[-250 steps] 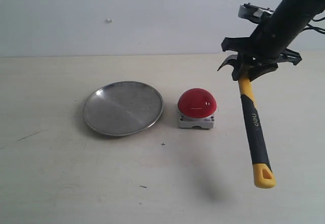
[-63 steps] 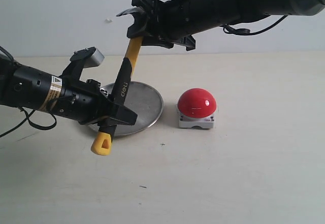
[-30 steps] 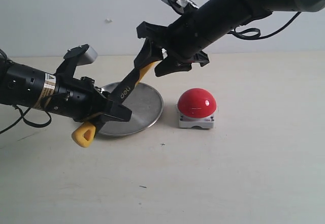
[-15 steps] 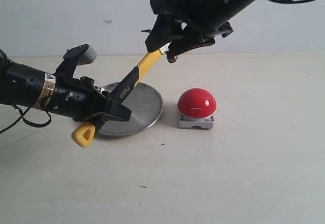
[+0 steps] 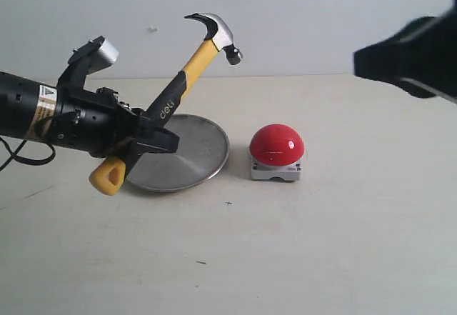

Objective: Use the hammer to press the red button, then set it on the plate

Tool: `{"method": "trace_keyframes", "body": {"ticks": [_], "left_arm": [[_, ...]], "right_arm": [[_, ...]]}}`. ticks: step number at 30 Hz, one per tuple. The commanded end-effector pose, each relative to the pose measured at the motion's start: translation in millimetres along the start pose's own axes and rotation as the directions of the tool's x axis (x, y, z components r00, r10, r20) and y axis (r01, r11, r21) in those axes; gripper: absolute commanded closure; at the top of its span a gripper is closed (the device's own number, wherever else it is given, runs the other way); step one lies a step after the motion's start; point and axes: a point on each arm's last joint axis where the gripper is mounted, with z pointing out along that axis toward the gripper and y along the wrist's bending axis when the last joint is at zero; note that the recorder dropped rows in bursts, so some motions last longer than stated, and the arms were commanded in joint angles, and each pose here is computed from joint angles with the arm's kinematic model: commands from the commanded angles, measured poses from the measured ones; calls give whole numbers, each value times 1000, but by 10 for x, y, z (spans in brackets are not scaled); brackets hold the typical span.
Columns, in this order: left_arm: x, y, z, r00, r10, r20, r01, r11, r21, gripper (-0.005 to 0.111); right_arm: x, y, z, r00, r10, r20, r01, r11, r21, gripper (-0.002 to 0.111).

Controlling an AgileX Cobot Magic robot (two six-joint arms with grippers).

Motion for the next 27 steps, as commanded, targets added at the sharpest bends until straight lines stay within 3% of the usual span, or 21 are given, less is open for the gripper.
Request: {"method": "trace_keyframes", "body": {"ticks": [1, 4, 10, 14, 27], "left_arm": [[28, -150, -166, 999, 10, 43, -10, 1000, 15, 107], [130, -224, -227, 998, 29, 55, -27, 999, -39, 107], [326, -542, -157, 990, 131, 46, -125, 986, -114, 107], [353, -758, -158, 981, 185, 51, -181, 981, -71, 107], [367, -891, -191, 976, 210, 59, -208, 978, -31, 107]], "right_arm": [[476, -107, -458, 955, 36, 294, -56, 997, 61, 108], [783, -129, -696, 914, 27, 405, -52, 997, 51, 108], [915, -94, -839, 903, 6, 431, -19, 1000, 25, 108], [923, -99, -847, 900, -21, 435, 3, 999, 40, 108], [1429, -354, -550, 900, -6, 435, -59, 989, 136, 108]]}}
